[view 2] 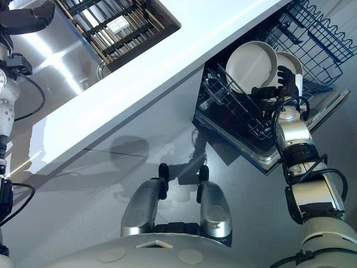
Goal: Pick up plates and place into dishwasher.
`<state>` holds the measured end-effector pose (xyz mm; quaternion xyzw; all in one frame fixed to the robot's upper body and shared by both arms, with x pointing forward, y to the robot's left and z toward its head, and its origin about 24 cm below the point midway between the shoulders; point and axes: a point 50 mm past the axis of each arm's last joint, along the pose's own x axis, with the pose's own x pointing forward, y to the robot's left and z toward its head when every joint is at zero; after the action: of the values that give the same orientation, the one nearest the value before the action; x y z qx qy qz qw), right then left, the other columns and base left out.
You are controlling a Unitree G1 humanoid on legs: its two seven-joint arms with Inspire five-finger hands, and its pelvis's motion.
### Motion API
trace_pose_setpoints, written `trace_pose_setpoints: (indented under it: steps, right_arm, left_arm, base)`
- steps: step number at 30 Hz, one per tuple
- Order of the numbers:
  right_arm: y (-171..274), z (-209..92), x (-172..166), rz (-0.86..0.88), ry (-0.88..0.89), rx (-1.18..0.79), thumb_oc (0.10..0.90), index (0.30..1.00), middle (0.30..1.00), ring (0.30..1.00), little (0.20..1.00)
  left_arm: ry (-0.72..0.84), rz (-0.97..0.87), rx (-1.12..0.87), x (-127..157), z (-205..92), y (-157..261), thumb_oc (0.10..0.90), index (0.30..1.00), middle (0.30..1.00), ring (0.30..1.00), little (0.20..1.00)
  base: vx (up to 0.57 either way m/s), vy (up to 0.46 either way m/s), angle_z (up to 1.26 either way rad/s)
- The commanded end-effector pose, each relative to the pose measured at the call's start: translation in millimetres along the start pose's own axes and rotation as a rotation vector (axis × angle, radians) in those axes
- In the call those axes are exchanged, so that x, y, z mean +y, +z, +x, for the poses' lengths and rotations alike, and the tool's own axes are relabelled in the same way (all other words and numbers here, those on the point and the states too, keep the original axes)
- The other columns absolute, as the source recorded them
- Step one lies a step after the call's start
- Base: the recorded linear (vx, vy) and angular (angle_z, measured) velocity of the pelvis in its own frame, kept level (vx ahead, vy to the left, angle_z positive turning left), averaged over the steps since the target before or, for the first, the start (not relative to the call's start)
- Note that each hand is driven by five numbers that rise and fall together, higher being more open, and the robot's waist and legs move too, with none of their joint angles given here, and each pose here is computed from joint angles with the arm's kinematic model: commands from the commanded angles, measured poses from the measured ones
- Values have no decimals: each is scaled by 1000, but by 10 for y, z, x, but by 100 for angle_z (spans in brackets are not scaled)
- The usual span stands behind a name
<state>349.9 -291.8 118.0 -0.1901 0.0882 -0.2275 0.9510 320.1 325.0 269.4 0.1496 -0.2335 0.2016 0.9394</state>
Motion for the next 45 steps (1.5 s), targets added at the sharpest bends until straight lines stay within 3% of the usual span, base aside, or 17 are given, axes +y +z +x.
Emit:
trace_pose_setpoints:
  steps: [1,18,25,36,45]
  right_arm:
    - [150,-38,-233,-31,-68,-150,800,900,900,900,900]
    - [100,-180,-265,138,-49,-195,800,900,900,900,900]
    - [-204,-219,-154,373,11,-115,800,900,900,900,900]
    - [-672,-262,-110,452,94,-16,800,900,900,900,900]
    - [-1038,-315,-78,544,38,121,800,900,900,900,900]
  left_arm:
    - [28,-45,-150,108,-111,141,800,900,900,900,900]
    - [62,-44,-116,268,-199,-39,800,900,900,900,900]
    - [39,-101,-90,211,-226,-183,800,900,900,900,900]
    - [27,-128,-72,131,-263,-262,800,900,900,900,900]
    - [28,-134,-56,115,-258,-277,800,900,900,900,900]
  base:
    - [-21,-15,-4]
    - [-53,-33,-8]
    - [-79,-4,-9]
    - [-6,0,0]
    - [6,-2,9]
